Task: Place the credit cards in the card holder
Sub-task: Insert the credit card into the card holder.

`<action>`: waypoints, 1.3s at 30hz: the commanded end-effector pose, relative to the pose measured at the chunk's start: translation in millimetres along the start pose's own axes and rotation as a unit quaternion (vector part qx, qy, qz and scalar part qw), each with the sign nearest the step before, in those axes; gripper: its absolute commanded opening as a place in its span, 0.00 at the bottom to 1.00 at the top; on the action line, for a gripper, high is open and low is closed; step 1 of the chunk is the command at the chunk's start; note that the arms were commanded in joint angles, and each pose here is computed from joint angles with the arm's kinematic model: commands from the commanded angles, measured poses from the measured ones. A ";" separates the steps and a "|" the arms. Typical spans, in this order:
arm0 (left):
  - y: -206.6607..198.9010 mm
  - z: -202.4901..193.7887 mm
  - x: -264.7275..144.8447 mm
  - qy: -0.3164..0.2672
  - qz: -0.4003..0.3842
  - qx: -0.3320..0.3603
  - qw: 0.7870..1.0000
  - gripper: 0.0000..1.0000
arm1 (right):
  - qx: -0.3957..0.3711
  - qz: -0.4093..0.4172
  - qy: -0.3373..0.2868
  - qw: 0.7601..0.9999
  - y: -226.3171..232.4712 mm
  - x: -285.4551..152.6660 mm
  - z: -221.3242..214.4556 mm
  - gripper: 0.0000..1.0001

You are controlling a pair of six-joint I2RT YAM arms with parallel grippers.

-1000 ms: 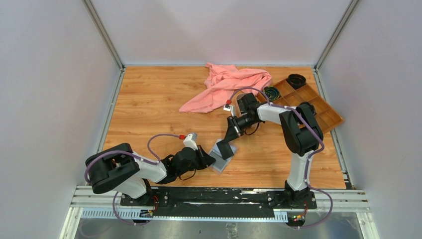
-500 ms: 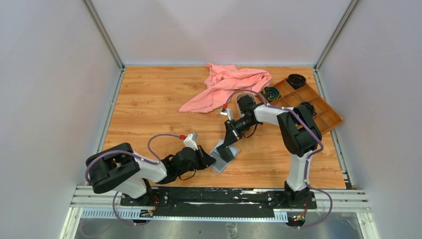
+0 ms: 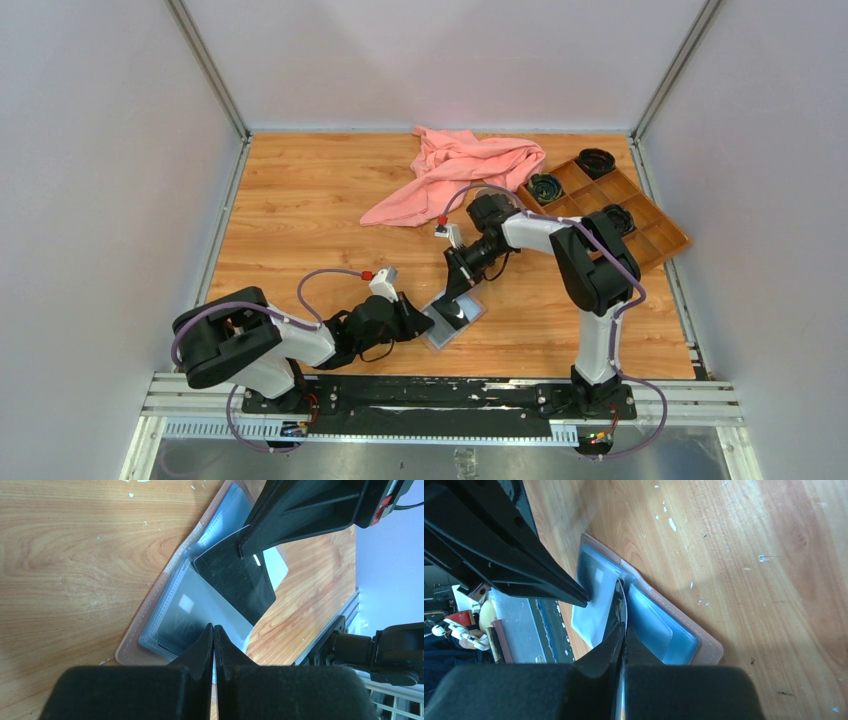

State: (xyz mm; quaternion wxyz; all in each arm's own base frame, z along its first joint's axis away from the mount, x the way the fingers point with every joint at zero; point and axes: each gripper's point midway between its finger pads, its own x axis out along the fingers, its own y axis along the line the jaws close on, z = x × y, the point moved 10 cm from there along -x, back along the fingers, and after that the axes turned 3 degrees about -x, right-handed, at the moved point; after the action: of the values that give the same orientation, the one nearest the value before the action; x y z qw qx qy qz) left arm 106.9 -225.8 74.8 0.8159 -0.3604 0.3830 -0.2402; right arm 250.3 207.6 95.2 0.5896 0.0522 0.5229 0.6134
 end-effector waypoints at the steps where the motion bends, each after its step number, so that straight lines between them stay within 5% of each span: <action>1: 24.9 -8.6 -2.9 0.024 0.059 0.025 0.998 0.00 | 0.008 -0.056 0.033 0.998 -6.4 7.9 -4.5 0.00; 21: 25.7 -8.6 -2.5 0.025 0.061 0.026 0.997 0.00 | 0.027 -0.109 0.052 0.992 -4.1 16.0 -7.0 0.00; 39: 23.2 -7.1 -3.0 0.025 0.053 0.030 0.998 0.06 | 0.027 -0.055 0.059 0.996 7.6 34.8 -2.9 0.01</action>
State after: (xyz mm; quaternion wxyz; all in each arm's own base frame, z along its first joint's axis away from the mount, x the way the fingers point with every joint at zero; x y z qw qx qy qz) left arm 107.3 -225.4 73.7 0.8162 -0.3571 0.3841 -0.2423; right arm 238.0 229.3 95.4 0.5983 0.0258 0.5574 0.5751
